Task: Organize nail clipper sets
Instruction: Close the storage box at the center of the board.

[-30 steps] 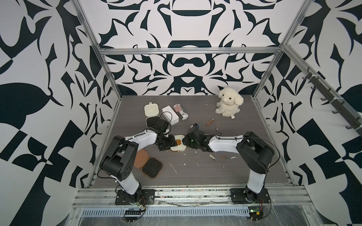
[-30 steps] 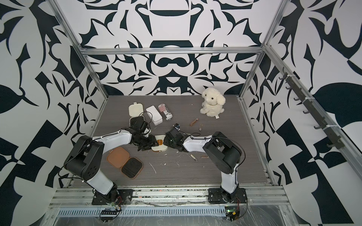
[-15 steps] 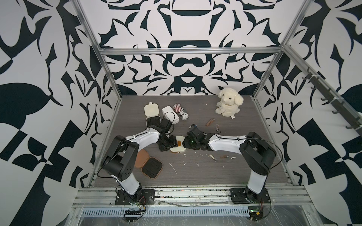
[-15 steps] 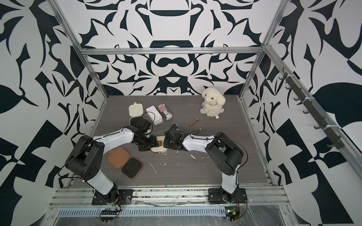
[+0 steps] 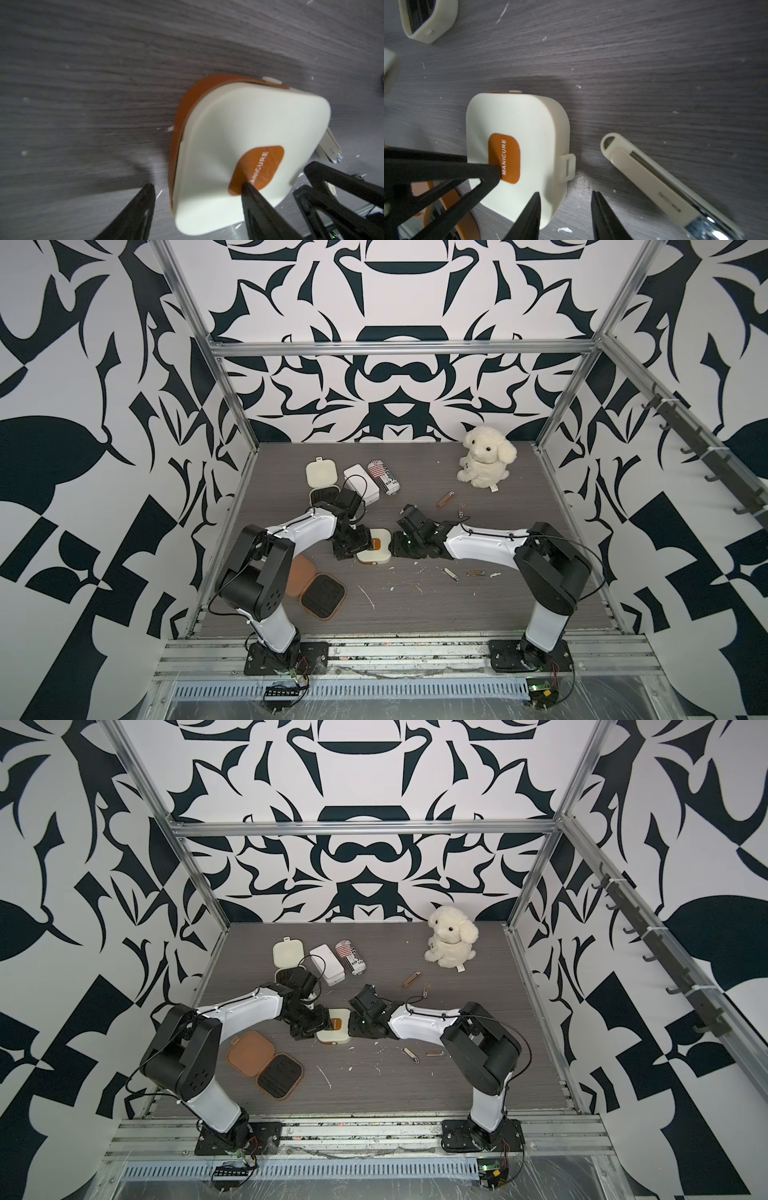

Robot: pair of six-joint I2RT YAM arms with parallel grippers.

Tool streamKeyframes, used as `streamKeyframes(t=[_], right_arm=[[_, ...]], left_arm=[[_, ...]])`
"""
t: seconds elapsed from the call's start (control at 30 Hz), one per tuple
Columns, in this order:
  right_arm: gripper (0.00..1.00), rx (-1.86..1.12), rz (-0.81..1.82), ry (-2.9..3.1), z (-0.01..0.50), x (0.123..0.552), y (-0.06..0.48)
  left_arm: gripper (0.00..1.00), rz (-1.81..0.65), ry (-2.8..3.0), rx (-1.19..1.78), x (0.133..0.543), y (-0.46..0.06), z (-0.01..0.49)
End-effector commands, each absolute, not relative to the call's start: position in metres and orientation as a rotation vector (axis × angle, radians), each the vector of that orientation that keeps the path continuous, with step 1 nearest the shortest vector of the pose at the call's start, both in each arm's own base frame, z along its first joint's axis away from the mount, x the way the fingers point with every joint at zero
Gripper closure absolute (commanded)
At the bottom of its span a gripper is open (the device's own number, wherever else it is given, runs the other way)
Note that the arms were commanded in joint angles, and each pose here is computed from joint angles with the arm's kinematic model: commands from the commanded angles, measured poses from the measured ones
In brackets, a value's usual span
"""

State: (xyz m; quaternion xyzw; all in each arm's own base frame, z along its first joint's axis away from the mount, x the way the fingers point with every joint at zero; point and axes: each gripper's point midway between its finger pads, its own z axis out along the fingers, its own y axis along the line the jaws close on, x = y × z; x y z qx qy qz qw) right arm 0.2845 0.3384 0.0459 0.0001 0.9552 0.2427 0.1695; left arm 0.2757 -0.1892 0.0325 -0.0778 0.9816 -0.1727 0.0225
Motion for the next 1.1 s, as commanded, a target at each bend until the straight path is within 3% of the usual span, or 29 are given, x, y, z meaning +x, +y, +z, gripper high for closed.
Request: streamKeyframes(t=[0.0,1.07], right_arm=[[0.56,-0.019,0.754,2.671,0.060,0.295,0.354],[0.63,0.080,0.802,2.775,0.013,0.291,0.352]], left_arm=[[0.31,-0.488,3.082,-0.235,0.272,-0.184,0.027],[0.40,-0.521,3.090,-0.235,0.281,-0.189,0.020]])
